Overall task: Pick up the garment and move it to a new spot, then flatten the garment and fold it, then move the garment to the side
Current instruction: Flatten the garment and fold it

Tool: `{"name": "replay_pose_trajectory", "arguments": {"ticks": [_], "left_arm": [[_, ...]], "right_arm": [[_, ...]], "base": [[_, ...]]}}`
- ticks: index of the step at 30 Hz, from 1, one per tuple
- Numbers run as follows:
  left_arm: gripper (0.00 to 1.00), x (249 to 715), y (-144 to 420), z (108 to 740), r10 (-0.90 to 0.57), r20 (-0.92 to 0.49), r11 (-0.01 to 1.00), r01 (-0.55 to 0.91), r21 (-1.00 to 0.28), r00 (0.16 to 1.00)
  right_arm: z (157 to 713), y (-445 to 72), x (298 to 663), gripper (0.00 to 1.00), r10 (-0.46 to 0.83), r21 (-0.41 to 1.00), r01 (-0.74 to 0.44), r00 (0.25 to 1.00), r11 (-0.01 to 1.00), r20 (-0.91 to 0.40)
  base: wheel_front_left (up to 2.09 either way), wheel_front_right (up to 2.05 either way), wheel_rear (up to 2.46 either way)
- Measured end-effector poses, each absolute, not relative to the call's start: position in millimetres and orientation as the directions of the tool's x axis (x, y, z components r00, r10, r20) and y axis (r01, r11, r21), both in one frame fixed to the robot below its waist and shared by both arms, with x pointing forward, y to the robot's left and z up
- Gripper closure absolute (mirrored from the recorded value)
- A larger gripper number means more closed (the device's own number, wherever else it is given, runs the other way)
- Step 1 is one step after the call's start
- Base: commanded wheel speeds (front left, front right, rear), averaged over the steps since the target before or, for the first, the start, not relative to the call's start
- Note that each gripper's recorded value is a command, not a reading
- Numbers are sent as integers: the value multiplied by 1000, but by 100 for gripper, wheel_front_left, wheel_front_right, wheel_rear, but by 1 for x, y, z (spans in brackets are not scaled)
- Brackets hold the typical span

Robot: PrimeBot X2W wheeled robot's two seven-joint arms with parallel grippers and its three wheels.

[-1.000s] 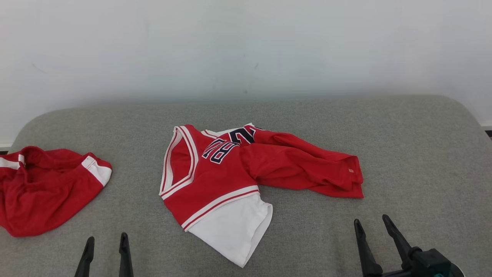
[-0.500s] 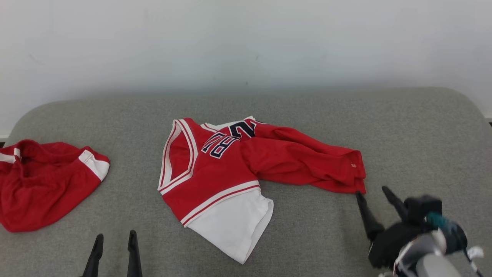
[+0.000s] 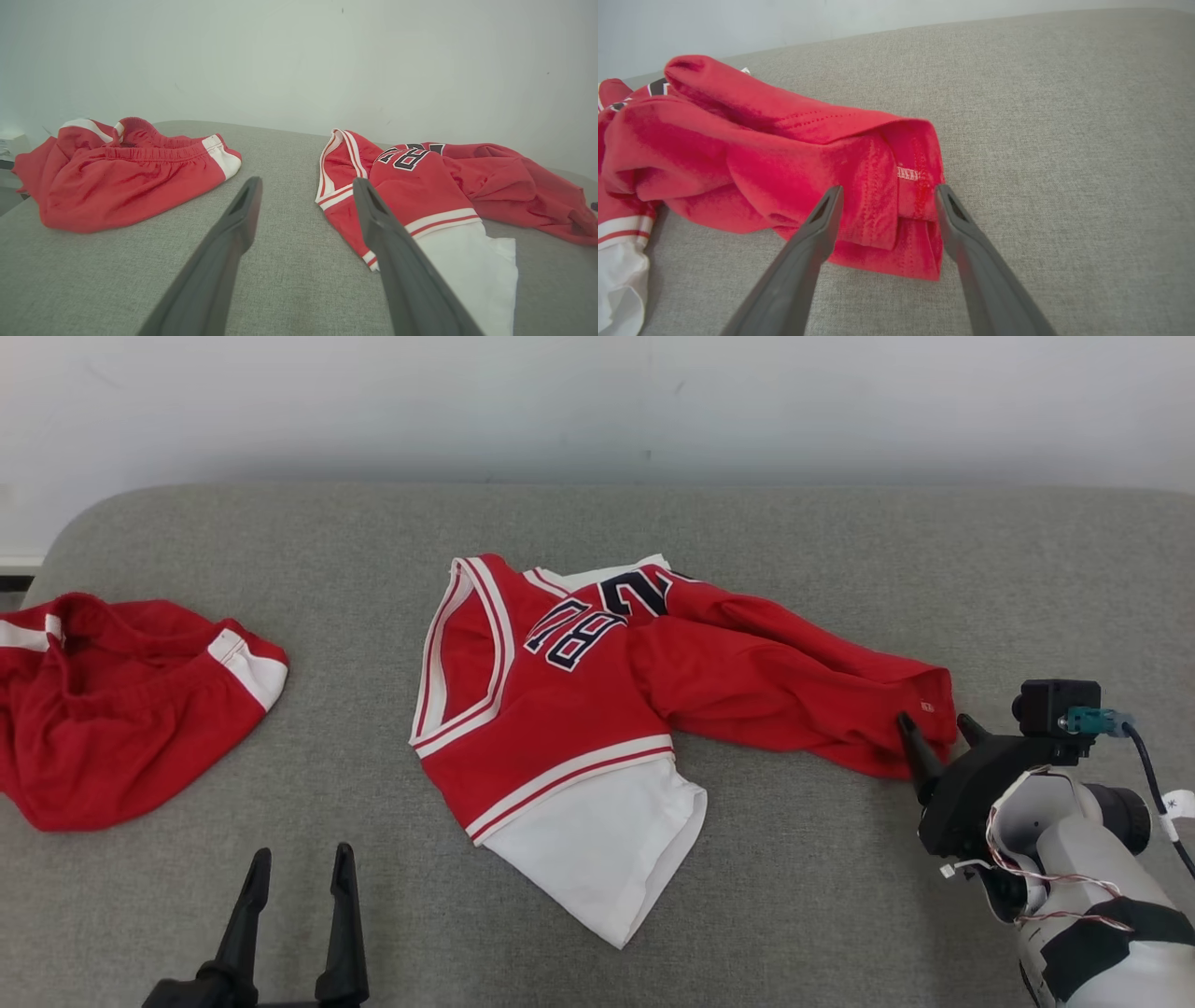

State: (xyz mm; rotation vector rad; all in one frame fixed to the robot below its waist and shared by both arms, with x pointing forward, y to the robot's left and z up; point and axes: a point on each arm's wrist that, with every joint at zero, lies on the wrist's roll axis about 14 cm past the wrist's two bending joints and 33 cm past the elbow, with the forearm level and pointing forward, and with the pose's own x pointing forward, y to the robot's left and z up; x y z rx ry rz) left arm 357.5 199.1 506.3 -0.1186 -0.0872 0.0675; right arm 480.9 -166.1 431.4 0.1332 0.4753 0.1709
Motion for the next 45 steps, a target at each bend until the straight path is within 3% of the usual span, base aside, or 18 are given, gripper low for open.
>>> {"name": "replay_pose_trajectory", "arguments": {"ticks": [13,16,19,23,24,26,27,30,38,45], "left_arm": [[0,361,208,499,104,58,989,-97,-113,993],[0,361,210,498,105,58,989,-98,-113,993],[0,361,212,498,110,56,988,-104,-113,992],[0,360,213,500,113,61,988,-106,-114,992],[0,360,213,500,113,63,988,-105,-115,992],[0,360,213,501,109,67,988,-100,-119,992],[0,360,213,502,109,69,988,-100,-119,992],[0,359,213,503,109,73,988,-99,-120,991],[0,354,216,506,112,81,987,-101,-123,990],[0,343,220,505,127,80,985,-117,-124,989]], "right_arm": [[407,-140,496,1,251,230,-153,829,961,-499],[411,-134,497,18,268,233,-172,833,957,-483],[413,-131,497,11,277,227,-189,839,955,-468],[418,-130,495,10,287,207,-214,846,955,-449],[419,-128,495,12,291,202,-222,848,954,-442],[422,-124,494,34,302,207,-232,850,950,-431],[424,-122,493,62,309,209,-240,851,948,-425],[427,-119,491,100,318,211,-250,853,945,-414],[450,-115,492,100,340,218,-279,880,935,-333],[517,-135,509,100,312,211,-283,942,936,-119]], "base": [[0,0,0],[0,0,0],[0,0,0],[0,0,0],[0,0,0],[0,0,0],[0,0,0],[0,0,0],[0,0,0],[0,0,0]]}}
